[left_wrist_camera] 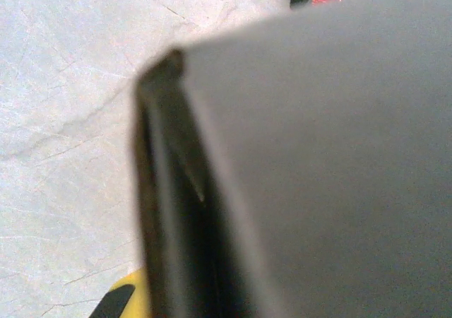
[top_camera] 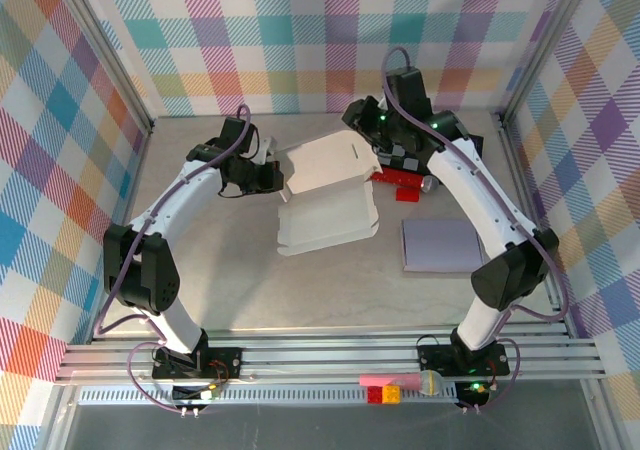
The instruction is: Fold the paper box
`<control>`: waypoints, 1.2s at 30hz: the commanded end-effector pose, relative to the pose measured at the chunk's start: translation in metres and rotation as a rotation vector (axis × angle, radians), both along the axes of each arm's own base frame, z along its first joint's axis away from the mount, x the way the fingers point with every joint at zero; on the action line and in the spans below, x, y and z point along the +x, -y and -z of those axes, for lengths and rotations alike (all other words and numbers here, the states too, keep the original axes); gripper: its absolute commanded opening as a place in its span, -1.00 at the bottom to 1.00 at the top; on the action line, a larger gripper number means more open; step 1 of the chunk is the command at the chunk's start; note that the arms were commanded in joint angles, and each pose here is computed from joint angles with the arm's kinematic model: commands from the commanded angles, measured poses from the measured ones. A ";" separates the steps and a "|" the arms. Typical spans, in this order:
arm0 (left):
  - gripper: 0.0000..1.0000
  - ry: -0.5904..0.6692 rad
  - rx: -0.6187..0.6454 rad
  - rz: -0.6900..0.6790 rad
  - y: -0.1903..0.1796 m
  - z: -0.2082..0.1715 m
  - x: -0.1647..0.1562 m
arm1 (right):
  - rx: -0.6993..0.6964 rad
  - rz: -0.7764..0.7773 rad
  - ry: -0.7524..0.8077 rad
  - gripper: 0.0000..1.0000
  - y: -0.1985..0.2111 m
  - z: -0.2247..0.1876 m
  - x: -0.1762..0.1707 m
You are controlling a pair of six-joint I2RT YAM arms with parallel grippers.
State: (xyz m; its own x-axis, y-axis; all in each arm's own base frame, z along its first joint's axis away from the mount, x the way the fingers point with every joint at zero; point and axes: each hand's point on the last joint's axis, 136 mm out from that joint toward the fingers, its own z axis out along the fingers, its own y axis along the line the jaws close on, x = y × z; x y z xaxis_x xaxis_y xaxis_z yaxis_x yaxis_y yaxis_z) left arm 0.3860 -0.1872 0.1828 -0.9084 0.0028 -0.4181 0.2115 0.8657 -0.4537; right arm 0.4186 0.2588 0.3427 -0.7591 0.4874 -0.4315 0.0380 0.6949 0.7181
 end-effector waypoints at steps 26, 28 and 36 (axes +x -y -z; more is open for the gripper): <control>-1.00 0.018 0.007 -0.023 -0.002 -0.012 -0.010 | -0.091 -0.068 0.005 -0.08 0.016 0.010 -0.051; -1.00 0.016 0.008 -0.024 -0.003 -0.011 -0.010 | -0.100 -0.061 -0.019 -0.08 0.023 0.022 -0.062; -1.00 -0.009 -0.031 -0.003 0.003 -0.013 -0.013 | -0.030 -0.029 0.095 -0.06 0.070 0.016 -0.058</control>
